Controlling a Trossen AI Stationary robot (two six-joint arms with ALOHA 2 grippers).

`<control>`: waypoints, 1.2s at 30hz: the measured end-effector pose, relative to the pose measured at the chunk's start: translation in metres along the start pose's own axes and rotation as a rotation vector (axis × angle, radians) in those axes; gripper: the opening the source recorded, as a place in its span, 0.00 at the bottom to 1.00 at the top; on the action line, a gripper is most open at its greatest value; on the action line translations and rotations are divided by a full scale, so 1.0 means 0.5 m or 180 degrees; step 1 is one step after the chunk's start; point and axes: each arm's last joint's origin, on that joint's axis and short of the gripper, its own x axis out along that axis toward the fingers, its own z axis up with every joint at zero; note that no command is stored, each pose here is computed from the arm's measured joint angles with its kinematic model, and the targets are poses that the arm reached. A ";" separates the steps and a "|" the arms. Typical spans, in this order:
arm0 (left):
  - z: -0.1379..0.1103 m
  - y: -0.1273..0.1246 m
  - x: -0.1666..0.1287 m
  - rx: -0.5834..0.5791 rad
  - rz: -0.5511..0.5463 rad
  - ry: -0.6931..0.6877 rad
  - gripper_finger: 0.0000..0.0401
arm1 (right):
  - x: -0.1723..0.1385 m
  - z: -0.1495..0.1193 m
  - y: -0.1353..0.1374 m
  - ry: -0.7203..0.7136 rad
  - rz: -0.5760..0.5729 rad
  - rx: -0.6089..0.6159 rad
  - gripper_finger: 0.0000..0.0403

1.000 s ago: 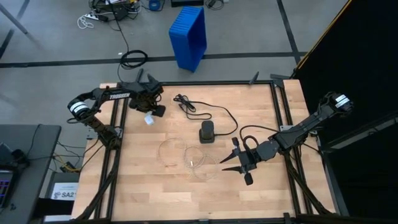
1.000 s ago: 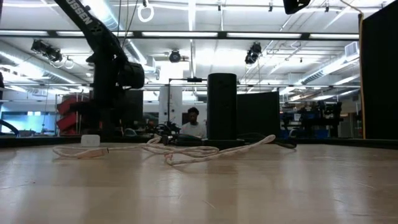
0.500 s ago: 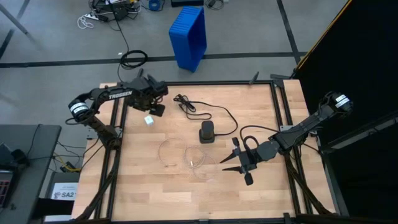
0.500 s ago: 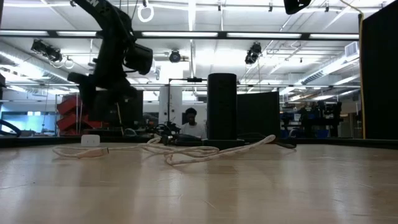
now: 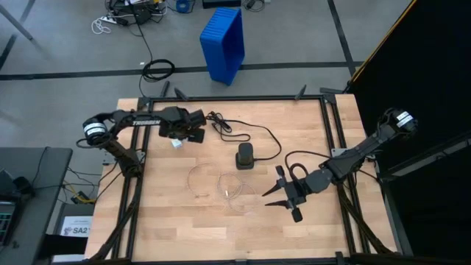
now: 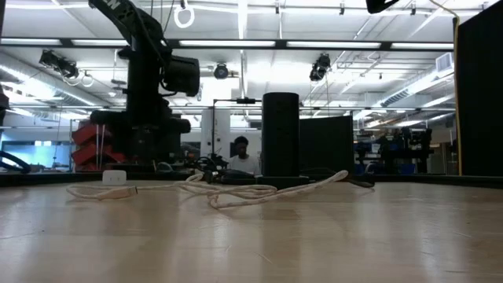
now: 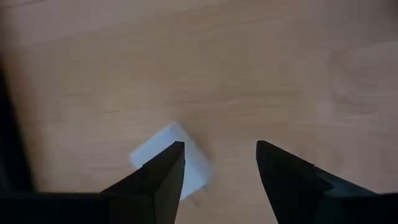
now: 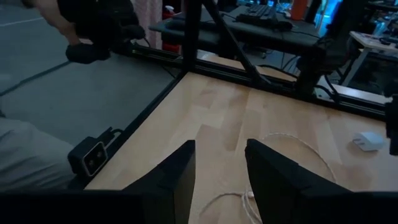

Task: Plug in charger
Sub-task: Insert the charger cable into the charger adapter

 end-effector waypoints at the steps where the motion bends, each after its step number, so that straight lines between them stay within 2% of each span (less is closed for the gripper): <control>1: -0.006 -0.003 0.001 -0.0006 -0.0015 -0.0002 0.46 | -0.001 0.000 0.003 -0.0002 0.0017 -0.0013 0.29; 5: -0.035 -0.002 0.003 0.0105 0.0035 -0.0024 0.46 | -0.004 0.001 0.015 -0.0013 0.0091 -0.0080 0.29; 9: -0.079 0.025 -0.014 0.0006 -0.0041 -0.0202 0.45 | -0.007 0.001 0.026 -0.0016 0.0154 -0.0109 0.29; 12: -0.117 0.051 -0.029 -0.0221 -0.0321 -0.0317 0.43 | -0.009 0.001 0.032 -0.0011 0.0187 -0.0135 0.29; 15: -0.140 0.070 -0.035 -0.0605 -0.0734 -0.0408 0.40 | -0.010 0.001 0.032 -0.0008 0.0106 -0.0146 0.29; 19: -0.133 0.079 -0.035 -0.0921 -0.1058 -0.0656 0.37 | -0.010 0.002 0.031 -0.0017 0.0066 -0.0141 0.29; 24: -0.110 0.090 -0.031 -0.0910 -0.0959 -0.0737 0.39 | -0.009 0.003 0.028 -0.0048 0.0049 -0.0093 0.31; 26: -0.107 0.093 -0.029 -0.0883 -0.0959 -0.0637 0.43 | -0.009 0.004 0.028 -0.0048 0.0049 -0.0092 0.32; 30: -0.098 0.100 -0.033 -0.0866 -0.1012 -0.0168 0.52 | -0.011 0.003 0.035 -0.0044 0.0094 -0.0104 0.33; 36: -0.084 0.122 -0.035 -0.1041 -0.0673 -0.0244 0.64 | -0.013 0.002 0.041 -0.0029 0.0128 -0.0118 0.35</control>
